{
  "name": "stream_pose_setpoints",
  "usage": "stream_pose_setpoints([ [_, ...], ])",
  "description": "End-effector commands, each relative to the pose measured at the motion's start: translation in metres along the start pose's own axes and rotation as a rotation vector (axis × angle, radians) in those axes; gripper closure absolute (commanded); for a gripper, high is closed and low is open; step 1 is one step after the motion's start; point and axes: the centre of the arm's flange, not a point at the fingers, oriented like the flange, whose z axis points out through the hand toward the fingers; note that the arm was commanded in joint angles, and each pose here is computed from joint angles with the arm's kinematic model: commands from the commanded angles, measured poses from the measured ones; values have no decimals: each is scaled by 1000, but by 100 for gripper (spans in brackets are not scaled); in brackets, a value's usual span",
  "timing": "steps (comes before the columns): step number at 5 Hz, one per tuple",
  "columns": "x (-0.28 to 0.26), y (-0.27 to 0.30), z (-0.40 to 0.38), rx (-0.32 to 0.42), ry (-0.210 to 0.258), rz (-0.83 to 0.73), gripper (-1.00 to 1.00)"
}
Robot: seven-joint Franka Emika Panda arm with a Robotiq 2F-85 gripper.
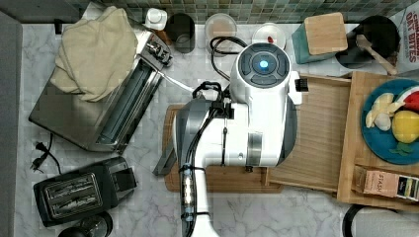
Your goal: Close the drawer.
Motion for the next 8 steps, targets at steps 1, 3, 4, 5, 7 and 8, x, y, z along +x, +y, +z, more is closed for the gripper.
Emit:
stream_pose_setpoints([
  [1, 2, 4, 5, -7, -6, 6, 100],
  [3, -4, -22, 53, 24, -55, -295, 100],
  [4, -4, -32, 75, -8, -33, -352, 100],
  [5, -4, -35, 95, -3, -1, -349, 100],
  [7, 8, -44, 147, -10, -21, -324, 100],
  [8, 13, -41, 160, -16, 11, -303, 100],
])
